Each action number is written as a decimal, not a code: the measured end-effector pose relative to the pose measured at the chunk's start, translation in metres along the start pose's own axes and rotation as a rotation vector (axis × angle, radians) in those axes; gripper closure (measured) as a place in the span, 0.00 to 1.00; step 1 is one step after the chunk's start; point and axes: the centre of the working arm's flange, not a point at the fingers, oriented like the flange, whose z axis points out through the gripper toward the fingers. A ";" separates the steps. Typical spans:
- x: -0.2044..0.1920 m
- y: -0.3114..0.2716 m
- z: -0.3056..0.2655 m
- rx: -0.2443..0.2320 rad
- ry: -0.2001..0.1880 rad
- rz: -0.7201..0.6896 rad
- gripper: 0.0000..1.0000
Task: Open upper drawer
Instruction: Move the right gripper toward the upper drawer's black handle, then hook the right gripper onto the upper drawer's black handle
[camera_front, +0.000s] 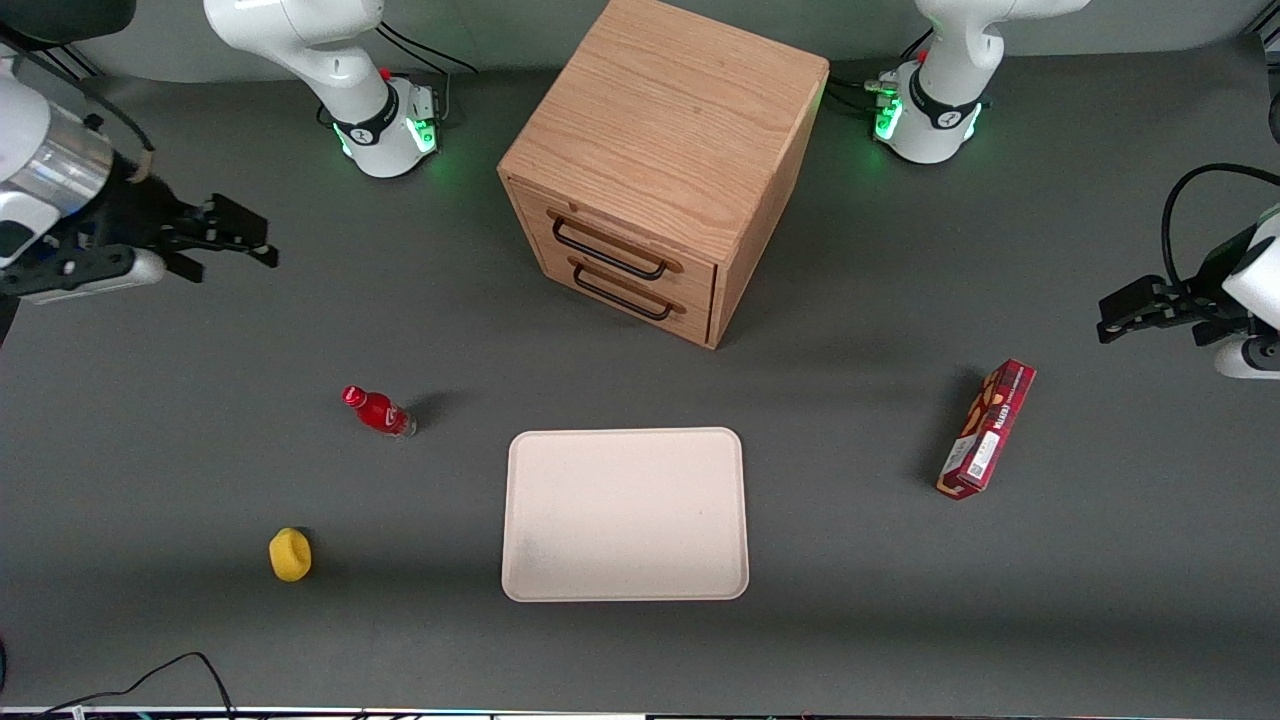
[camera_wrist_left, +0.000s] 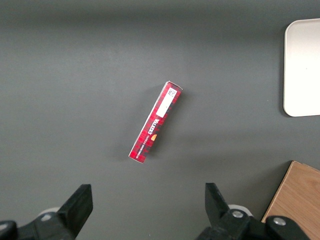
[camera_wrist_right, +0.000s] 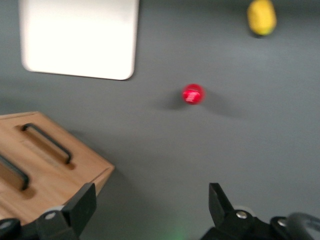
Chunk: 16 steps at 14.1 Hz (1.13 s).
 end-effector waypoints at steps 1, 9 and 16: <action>0.004 -0.024 0.005 0.032 -0.007 -0.056 0.00; 0.037 -0.150 0.115 0.319 -0.152 -0.753 0.00; 0.058 -0.218 0.225 0.445 -0.199 -0.840 0.00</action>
